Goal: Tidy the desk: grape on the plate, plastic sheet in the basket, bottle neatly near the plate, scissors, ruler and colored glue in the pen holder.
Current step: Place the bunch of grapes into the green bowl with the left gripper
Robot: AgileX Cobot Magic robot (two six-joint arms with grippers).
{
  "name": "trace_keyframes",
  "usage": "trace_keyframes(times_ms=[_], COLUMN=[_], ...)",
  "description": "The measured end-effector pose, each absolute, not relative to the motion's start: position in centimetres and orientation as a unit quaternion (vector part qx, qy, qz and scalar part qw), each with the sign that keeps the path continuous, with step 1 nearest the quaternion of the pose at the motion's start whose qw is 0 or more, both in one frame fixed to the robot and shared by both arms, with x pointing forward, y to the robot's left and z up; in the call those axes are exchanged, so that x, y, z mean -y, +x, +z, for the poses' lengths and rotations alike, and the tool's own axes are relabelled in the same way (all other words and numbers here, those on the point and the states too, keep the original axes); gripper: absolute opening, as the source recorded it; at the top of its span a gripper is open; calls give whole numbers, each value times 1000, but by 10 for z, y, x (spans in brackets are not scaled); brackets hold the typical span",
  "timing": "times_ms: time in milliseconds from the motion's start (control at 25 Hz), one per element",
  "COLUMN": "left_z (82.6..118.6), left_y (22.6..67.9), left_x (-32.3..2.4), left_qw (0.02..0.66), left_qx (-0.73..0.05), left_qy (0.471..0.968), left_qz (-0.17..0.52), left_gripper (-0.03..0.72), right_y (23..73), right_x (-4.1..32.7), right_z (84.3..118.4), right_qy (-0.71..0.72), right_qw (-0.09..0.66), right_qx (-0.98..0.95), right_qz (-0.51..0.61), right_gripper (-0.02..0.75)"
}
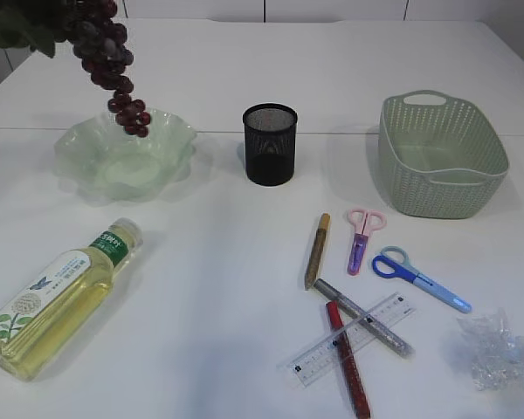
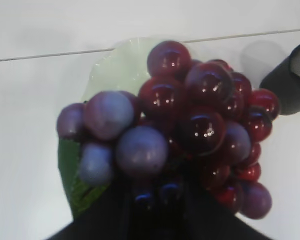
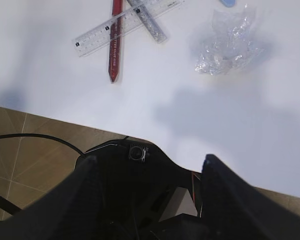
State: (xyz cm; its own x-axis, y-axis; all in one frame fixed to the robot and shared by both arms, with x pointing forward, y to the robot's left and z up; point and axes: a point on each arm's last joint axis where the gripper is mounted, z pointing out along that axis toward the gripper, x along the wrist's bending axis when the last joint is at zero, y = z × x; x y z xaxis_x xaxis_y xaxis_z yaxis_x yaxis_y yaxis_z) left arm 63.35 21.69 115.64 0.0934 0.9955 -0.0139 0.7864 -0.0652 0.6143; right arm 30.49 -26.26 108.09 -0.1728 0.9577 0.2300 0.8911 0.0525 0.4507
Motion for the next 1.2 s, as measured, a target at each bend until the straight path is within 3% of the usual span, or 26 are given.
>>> trace_keyframes(times_ms=[840, 1200], left_z=[1036, 1005], left_y=[708, 720], left_x=[-215, -213], left_qw=[204, 199], left_qx=[-653, -653], left_qy=[704, 707], left_qz=[189, 184], left_gripper=[130, 130], right_y=[305, 305], right_x=[263, 263], right_z=[1081, 1081], right_qy=[640, 640], right_qw=[66, 66], right_qx=[-722, -722], right_qz=[254, 254], right_gripper=[491, 491])
